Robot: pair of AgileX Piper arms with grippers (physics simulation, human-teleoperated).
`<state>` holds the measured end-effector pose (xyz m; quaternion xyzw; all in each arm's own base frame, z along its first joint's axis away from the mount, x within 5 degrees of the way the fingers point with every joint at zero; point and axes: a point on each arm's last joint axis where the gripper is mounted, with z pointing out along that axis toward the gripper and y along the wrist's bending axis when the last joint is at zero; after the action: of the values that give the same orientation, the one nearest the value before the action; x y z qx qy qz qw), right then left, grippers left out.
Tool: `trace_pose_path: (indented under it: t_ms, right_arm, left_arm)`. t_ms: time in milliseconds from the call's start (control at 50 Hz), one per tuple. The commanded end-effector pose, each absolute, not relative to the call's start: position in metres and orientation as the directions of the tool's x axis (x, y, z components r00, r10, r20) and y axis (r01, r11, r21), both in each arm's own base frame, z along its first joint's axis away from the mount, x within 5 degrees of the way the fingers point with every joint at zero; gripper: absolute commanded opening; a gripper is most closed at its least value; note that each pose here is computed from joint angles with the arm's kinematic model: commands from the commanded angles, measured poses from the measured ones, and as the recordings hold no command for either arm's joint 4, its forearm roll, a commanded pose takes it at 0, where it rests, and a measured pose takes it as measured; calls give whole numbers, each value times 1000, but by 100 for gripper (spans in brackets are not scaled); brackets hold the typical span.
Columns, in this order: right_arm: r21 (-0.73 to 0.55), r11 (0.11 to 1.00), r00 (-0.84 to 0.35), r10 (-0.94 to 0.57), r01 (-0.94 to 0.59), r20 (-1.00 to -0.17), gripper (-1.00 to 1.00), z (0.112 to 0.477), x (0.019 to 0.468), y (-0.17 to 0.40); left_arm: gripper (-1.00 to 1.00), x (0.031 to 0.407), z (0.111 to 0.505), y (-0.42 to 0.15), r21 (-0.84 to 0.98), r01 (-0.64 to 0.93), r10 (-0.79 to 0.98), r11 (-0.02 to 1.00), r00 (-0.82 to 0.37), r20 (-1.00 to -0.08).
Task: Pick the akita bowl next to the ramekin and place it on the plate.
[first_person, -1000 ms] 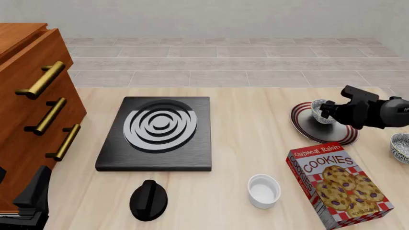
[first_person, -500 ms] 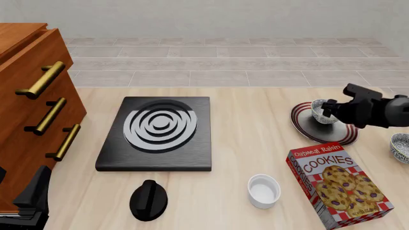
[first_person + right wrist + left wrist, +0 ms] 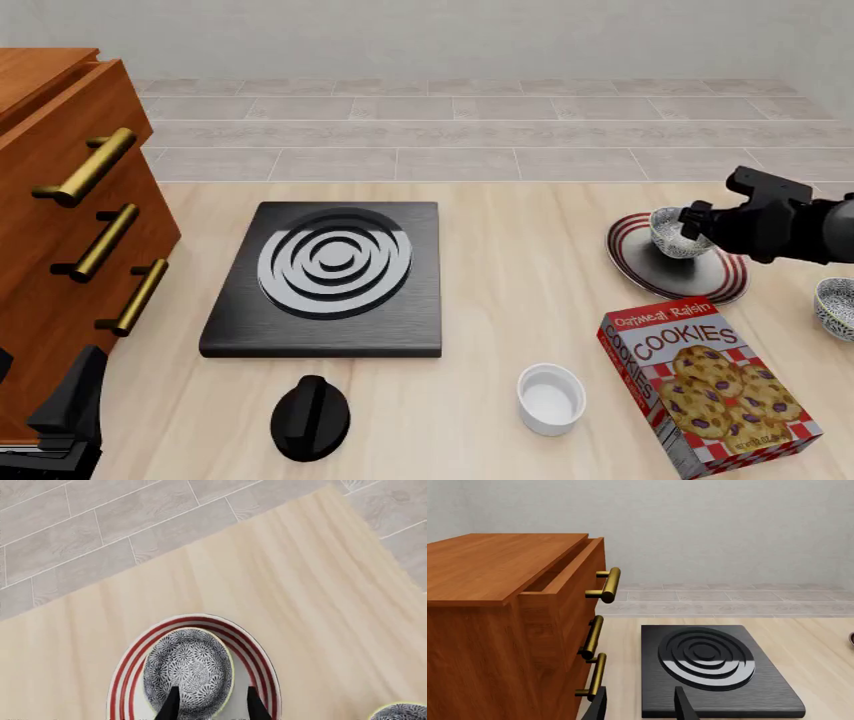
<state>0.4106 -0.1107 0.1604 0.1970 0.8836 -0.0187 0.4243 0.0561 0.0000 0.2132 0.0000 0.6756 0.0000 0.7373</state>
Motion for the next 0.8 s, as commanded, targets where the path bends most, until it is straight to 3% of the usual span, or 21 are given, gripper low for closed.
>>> trace_pose_path:
  t_ms: [20, 800]
  right_arm:
    - [132, 923, -558, 327, 361, -762, 100, 169, 403, -109]
    - [110, 938, -556, 286, 328, -781, 100, 218, 368, -94]
  left_arm:
    - [100, 56, 213, 0, 0, 0, 0, 1000, 87, -996]
    - [100, 56, 213, 0, 0, 0, 0, 1000, 87, -996]
